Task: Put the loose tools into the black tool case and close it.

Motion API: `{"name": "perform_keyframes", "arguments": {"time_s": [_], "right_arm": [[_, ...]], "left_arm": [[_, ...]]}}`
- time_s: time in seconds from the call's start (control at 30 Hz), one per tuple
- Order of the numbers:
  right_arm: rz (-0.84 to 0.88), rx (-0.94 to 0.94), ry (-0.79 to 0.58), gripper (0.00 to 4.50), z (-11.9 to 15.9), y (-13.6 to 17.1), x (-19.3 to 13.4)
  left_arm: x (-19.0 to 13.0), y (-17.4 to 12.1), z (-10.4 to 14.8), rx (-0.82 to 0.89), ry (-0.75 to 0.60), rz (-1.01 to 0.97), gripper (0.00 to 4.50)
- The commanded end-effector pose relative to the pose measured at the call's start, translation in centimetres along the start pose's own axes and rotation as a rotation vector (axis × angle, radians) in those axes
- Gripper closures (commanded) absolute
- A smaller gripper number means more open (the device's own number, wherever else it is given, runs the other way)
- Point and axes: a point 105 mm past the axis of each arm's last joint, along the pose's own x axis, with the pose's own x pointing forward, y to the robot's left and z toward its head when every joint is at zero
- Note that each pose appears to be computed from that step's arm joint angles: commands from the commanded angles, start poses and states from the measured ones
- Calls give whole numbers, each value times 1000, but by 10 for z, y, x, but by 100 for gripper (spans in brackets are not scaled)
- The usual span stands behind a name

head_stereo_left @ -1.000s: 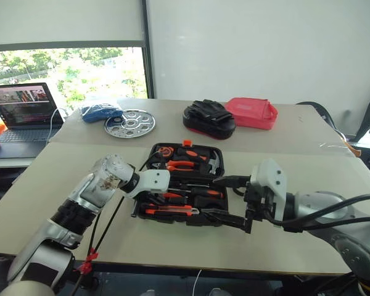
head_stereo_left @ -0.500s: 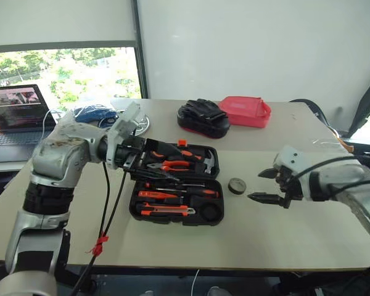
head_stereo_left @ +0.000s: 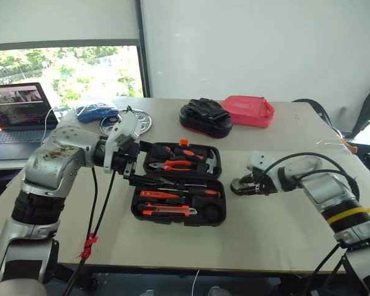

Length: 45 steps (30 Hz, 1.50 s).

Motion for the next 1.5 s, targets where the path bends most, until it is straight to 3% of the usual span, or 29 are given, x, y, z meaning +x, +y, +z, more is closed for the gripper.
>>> {"name": "perform_keyframes", "arguments": {"time_s": [0.03, 0.13, 0.23, 0.37, 0.4, 0.5, 0.63, 0.9, 1.3, 1.47, 1.5], "right_arm": [[-15, -23, 2, 240, 3, -6, 0], [-19, -3, 14, 240, -2, -8, 6], [-21, 13, 29, 303, -9, -9, 12], [-33, 8, 11, 440, -6, -11, 9], [-34, 1, -3, 446, -2, -11, 4], [-6, -33, -52, 446, 16, -1, -13], [86, -124, -124, 446, 42, 35, -25], [240, -213, -213, 446, 81, 107, -10], [201, -232, -120, 446, 68, 110, 16], [237, -208, -141, 446, 73, 117, 16], [240, -208, -143, 409, 73, 119, 16]], "left_arm": [[-4, 4, 13, 75, 4, 32, 0], [-3, 5, 16, 80, -2, 33, 0], [-3, 6, 18, 87, -3, 31, 0], [-3, 6, 18, 91, 2, 31, 0], [-3, 6, 18, 91, 3, 31, 0], [-2, 4, 15, 87, 12, 20, 0], [-4, -1, 5, 89, 61, -1, 0], [-5, -3, -5, 102, 107, -27, 0], [-2, -3, -2, 109, 99, -33, 0], [-2, -2, 0, 112, 98, -30, 0], [-2, -2, 0, 113, 98, -29, 0]]}}
